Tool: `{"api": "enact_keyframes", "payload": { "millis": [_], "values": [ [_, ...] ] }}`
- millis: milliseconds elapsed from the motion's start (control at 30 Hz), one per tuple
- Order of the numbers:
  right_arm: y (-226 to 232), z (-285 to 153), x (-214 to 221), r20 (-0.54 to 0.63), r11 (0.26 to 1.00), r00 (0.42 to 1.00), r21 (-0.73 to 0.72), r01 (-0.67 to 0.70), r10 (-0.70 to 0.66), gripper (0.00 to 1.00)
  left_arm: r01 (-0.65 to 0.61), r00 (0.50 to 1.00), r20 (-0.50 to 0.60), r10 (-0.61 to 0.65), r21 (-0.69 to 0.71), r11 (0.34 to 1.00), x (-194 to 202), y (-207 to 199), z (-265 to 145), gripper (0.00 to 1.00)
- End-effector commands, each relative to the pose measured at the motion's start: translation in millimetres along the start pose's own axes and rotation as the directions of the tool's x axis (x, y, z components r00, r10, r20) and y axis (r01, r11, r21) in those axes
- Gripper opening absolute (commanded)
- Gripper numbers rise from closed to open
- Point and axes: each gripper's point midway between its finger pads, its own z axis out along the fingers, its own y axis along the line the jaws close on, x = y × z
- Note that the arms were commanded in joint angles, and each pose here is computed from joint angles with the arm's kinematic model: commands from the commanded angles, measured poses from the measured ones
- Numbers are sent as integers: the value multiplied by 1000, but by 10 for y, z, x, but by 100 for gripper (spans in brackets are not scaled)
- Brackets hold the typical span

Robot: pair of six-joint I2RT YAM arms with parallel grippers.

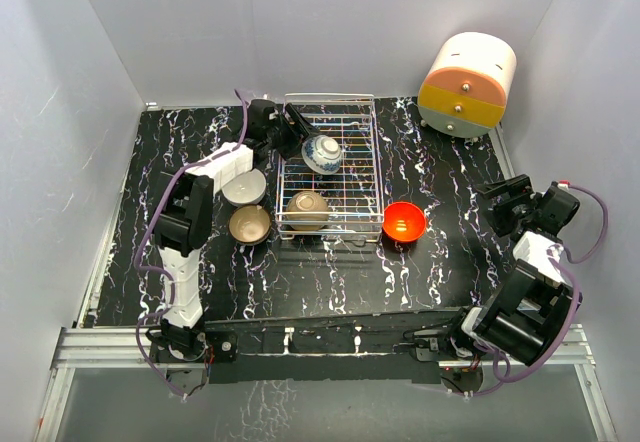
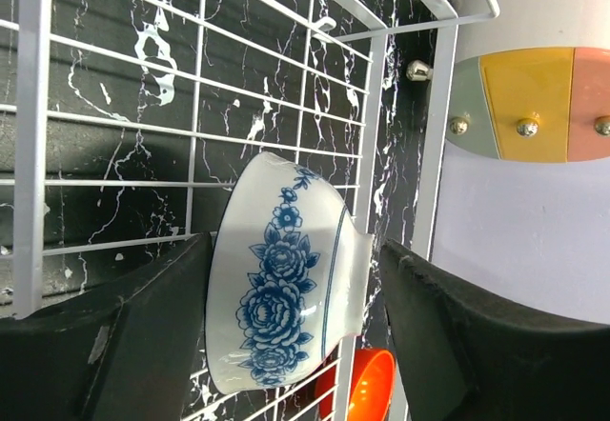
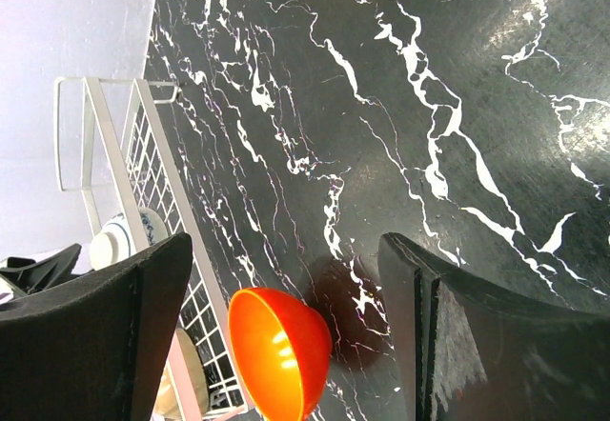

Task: Load the bowls into the dish rack

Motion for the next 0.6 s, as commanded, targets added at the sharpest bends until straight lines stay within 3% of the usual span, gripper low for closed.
{"api": "enact_keyframes", "payload": {
  "millis": [0, 567],
  "values": [
    [133, -40, -138, 53, 998, 998, -50, 46, -43, 81, -32, 999, 2, 33, -80, 996, -53, 159, 18, 69],
    [143, -33, -161, 55, 997, 998, -53, 47, -44, 81, -203, 979, -39, 199, -135, 970, 17, 25, 196, 73]
  ]
}}
